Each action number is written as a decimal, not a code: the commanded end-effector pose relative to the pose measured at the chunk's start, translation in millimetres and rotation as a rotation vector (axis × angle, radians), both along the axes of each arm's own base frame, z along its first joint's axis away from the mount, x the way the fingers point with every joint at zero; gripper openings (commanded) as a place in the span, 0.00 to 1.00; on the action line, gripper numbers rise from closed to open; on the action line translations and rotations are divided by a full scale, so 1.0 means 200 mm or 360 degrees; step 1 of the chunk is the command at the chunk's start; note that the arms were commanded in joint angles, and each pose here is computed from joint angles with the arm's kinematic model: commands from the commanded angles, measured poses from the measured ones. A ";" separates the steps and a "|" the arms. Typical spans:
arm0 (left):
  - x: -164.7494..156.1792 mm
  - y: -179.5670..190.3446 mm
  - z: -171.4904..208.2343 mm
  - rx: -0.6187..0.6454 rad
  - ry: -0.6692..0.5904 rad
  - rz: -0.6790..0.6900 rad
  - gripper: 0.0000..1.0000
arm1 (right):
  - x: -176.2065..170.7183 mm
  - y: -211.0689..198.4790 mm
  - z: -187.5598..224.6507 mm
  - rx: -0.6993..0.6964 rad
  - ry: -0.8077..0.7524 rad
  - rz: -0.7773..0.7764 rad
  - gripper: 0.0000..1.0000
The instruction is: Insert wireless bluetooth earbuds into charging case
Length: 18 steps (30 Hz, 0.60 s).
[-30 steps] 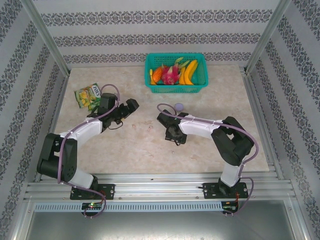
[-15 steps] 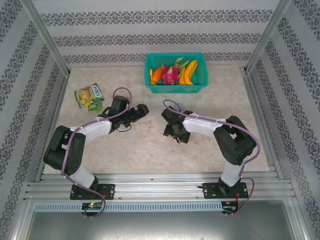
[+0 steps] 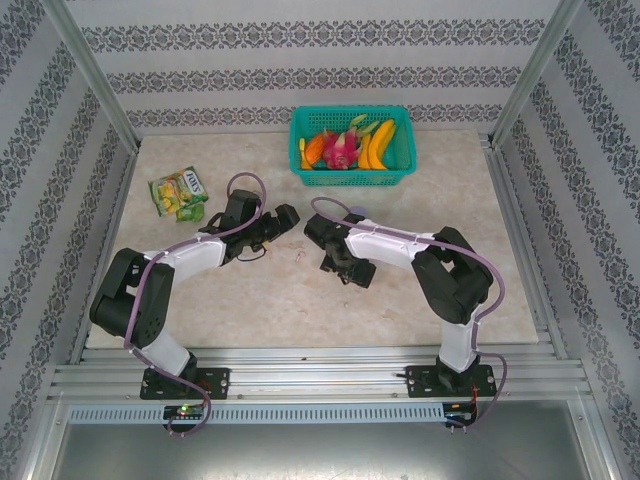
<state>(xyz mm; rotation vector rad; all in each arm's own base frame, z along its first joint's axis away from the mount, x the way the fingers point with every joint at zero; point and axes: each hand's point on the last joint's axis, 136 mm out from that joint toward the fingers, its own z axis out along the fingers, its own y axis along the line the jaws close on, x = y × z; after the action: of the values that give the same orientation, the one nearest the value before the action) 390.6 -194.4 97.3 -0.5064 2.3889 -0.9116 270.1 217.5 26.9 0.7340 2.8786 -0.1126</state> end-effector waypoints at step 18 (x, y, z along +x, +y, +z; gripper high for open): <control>0.03 -0.03 0.14 -0.0039 -0.0145 -0.0007 1.00 | 0.00 -0.12 -0.11 -0.0037 0.0047 -0.0203 0.77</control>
<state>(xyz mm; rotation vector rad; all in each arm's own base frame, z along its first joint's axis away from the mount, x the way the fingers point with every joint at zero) 392.1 -195.0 104.4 -0.4984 2.3673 -0.9227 272.3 196.8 14.9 0.8596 2.8544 -0.1554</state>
